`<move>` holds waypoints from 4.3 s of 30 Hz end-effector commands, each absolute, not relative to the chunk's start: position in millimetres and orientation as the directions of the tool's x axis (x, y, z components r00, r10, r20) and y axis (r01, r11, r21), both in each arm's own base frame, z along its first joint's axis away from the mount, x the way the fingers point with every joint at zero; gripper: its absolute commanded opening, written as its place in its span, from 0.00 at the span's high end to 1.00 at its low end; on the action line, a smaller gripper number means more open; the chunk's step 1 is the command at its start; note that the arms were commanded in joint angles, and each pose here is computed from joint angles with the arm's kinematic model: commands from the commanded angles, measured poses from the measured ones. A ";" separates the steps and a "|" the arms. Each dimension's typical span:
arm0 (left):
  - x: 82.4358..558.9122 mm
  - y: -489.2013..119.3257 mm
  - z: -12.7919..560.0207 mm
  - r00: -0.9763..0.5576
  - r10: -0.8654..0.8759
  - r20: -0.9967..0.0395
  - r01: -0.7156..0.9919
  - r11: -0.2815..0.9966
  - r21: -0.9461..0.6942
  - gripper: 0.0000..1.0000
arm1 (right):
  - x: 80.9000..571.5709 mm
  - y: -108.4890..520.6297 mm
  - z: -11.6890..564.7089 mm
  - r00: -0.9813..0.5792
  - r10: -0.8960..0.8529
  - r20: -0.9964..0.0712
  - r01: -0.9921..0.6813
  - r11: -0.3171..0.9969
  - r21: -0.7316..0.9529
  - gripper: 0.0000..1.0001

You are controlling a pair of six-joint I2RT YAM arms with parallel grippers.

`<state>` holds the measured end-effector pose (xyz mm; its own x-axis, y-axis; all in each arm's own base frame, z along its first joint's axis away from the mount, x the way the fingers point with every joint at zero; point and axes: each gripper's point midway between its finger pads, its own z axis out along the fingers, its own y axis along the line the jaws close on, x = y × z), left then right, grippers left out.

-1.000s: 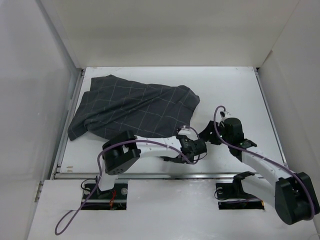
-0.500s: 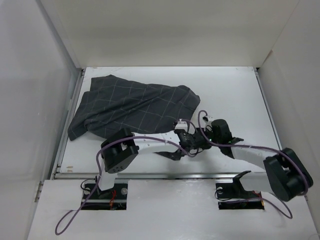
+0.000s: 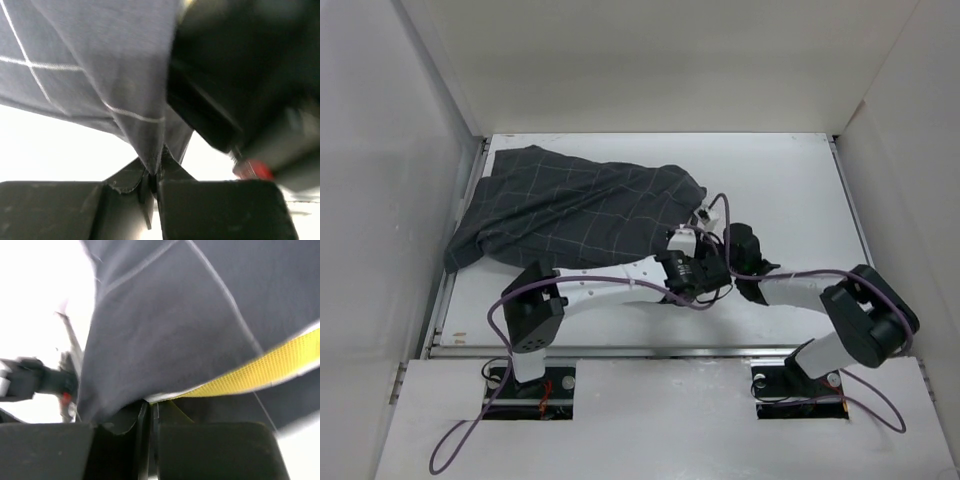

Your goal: Put the pillow into the pillowcase

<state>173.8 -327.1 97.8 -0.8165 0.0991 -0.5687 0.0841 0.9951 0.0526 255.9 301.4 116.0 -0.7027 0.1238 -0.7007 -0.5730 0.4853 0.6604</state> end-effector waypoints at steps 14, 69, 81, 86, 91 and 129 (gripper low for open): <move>68.1 -468.1 257.9 -0.598 0.350 -0.721 0.734 0.602 -0.316 1.00 | 263.7 379.8 240.6 -0.564 0.507 -0.652 -0.738 0.045 0.673 1.00; 363.8 -67.6 215.5 -0.556 -0.408 -0.724 -0.375 0.901 -0.220 0.00 | 378.2 171.9 98.4 -0.652 0.343 -0.676 0.112 0.925 0.362 0.19; 377.0 -42.8 183.4 -0.589 -0.454 -0.669 -0.419 0.879 -0.228 0.00 | 426.9 111.8 109.5 -0.585 0.370 -0.722 0.139 0.922 0.360 1.00; 382.2 -39.2 174.7 -0.581 -0.470 -0.665 -0.423 0.872 -0.246 0.00 | 419.0 134.6 137.9 -0.594 0.235 -0.769 -0.108 0.925 0.365 1.00; 382.8 -39.5 149.8 -0.618 -0.480 -0.622 -0.427 0.870 -0.247 0.00 | 399.8 168.3 144.9 -0.575 0.092 -0.813 -0.393 0.840 0.373 0.40; 399.8 -27.1 69.8 -0.694 -0.534 -0.483 -0.455 0.845 -0.281 0.00 | 499.1 25.4 112.9 -0.678 0.098 -0.729 -0.012 0.989 0.145 0.59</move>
